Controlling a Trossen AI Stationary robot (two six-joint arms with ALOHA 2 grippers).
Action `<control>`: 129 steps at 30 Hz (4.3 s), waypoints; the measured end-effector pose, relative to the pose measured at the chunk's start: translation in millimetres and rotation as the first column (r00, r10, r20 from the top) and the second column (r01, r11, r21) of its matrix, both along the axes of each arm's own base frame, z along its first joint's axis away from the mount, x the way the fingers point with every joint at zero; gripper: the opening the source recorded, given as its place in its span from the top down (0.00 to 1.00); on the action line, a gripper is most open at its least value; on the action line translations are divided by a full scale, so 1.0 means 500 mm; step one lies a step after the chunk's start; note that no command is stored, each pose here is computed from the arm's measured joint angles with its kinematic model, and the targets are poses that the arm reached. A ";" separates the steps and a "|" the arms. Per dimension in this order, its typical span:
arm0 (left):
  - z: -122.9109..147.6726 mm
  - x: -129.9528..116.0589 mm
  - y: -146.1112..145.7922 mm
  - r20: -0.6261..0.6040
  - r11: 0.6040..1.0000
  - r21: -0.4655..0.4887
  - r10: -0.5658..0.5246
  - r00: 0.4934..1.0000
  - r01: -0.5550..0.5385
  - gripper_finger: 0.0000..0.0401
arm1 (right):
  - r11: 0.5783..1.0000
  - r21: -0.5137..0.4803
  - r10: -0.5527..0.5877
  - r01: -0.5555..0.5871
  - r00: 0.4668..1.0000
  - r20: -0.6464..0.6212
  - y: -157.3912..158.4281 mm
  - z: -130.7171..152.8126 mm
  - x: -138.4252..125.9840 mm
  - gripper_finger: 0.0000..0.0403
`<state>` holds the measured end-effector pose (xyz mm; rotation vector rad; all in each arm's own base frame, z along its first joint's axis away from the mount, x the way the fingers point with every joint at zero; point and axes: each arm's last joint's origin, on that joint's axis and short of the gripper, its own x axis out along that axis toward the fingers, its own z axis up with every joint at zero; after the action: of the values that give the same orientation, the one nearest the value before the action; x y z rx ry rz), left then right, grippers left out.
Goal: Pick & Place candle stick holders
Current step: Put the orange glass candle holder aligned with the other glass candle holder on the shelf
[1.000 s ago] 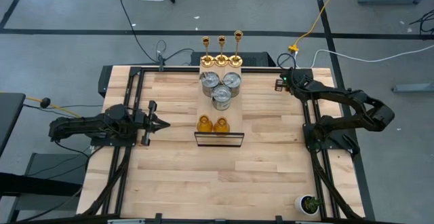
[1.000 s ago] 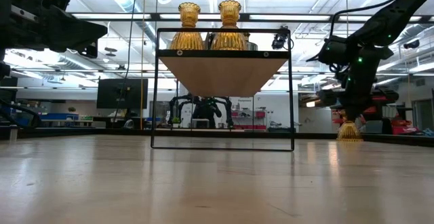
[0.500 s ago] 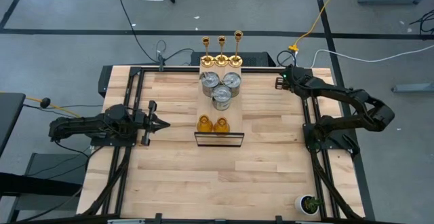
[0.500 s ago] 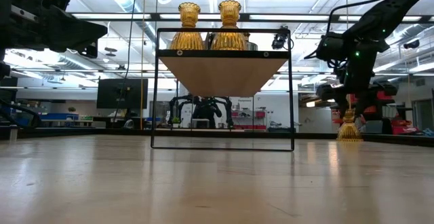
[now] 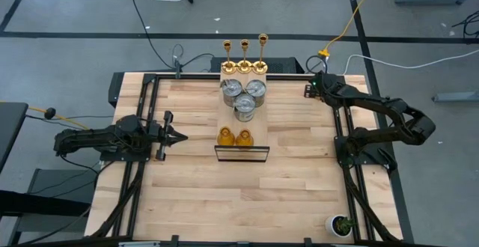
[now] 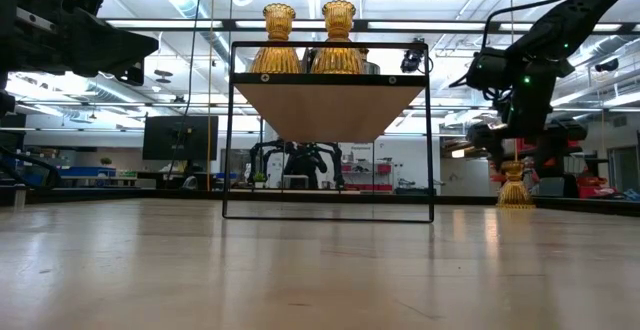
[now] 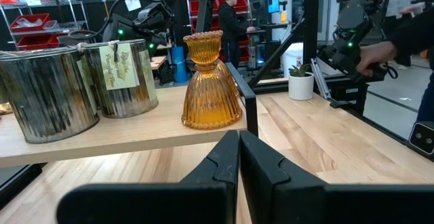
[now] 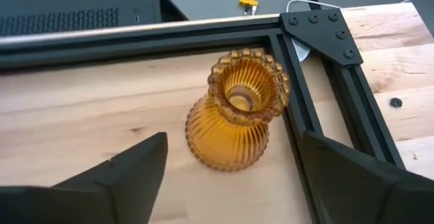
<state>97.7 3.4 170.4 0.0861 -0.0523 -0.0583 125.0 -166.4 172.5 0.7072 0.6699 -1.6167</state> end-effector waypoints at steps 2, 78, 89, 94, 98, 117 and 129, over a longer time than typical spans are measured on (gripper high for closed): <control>0.000 0.000 0.000 0.000 1.000 0.000 0.000 1.000 0.000 0.95 | 1.000 -0.013 -0.015 0.015 1.000 0.012 -0.002 0.001 0.001 0.13; 0.000 0.000 0.000 0.000 1.000 0.000 0.000 1.000 0.000 0.95 | 0.971 -0.168 -0.182 0.169 0.981 -0.066 -0.025 -0.046 0.030 0.61; 0.000 0.000 0.000 0.000 1.000 0.000 -0.001 1.000 0.001 0.95 | 0.979 -0.149 -0.136 0.139 0.990 0.033 -0.018 0.011 0.029 0.61; 0.000 0.000 0.000 0.000 1.000 0.000 0.000 1.000 0.000 0.95 | 0.988 -0.122 -0.092 0.097 0.995 0.048 -0.010 0.033 0.024 0.62; 0.000 0.000 0.000 0.000 1.000 0.000 -0.001 1.000 0.001 0.95 | 0.993 -0.109 -0.042 0.048 0.998 0.051 -0.002 0.048 0.020 0.62; 0.000 0.000 0.000 0.000 1.000 0.000 0.000 1.000 0.000 0.95 | 0.936 -0.191 0.309 -0.295 0.950 0.046 0.055 0.136 -0.010 0.69; 0.000 0.000 0.000 0.000 1.000 0.000 0.000 1.000 0.000 0.95 | 0.865 -0.185 0.492 -0.467 0.862 0.123 0.080 0.155 -0.019 0.87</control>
<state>97.7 3.4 170.3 0.0860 -0.0523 -0.0583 115.6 -126.1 249.9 0.5056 0.5429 -1.1162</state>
